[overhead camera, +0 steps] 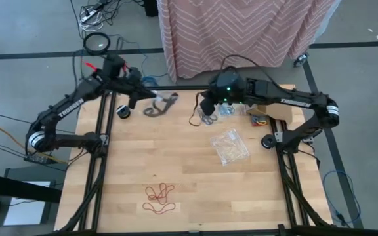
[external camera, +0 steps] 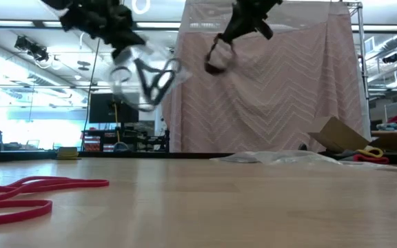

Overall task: Sort rubber bands
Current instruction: Put the black rubber band into the left transparent zip bag

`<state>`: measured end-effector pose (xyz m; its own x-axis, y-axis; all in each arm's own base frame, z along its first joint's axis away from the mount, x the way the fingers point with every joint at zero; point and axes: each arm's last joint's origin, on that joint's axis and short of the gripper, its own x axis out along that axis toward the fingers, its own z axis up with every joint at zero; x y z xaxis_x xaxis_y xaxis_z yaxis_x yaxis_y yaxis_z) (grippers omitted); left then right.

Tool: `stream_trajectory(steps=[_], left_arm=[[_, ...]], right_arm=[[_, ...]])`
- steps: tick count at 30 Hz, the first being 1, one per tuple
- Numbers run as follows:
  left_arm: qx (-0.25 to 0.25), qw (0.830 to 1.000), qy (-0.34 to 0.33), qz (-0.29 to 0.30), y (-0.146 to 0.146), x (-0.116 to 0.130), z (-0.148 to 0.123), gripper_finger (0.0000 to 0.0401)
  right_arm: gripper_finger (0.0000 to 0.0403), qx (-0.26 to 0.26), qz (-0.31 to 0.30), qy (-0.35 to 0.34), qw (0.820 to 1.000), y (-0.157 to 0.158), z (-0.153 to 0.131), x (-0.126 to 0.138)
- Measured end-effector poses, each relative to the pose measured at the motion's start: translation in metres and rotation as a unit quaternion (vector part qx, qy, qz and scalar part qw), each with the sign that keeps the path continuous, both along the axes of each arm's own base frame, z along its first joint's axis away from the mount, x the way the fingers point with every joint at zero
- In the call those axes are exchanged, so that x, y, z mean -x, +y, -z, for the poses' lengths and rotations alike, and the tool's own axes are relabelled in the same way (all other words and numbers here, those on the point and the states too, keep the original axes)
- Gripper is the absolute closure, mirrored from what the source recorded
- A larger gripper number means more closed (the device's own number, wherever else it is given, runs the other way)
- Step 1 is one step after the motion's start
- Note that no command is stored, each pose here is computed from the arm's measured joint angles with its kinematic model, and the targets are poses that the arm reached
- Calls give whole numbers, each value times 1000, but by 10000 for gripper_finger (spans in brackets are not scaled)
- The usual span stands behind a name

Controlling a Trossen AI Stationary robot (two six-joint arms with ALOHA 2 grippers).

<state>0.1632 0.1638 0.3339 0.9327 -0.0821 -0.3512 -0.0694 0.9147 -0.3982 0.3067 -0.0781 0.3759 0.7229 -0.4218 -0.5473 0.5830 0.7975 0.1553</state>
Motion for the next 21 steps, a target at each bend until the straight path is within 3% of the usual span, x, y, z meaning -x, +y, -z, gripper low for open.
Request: stream_trajectory(steps=[5,12,21], left_arm=[[18,998,-50,19,-8,-30,11,401],[43,998,-13,40,-16,-58,34,401],[45,996,-5,73,-27,-82,46,401]], right_arm=[[403,20,6,-41,999,2,-15,7],[403,47,4,-100,994,2,-29,5],[403,45,-2,-102,994,1,-27,1]])
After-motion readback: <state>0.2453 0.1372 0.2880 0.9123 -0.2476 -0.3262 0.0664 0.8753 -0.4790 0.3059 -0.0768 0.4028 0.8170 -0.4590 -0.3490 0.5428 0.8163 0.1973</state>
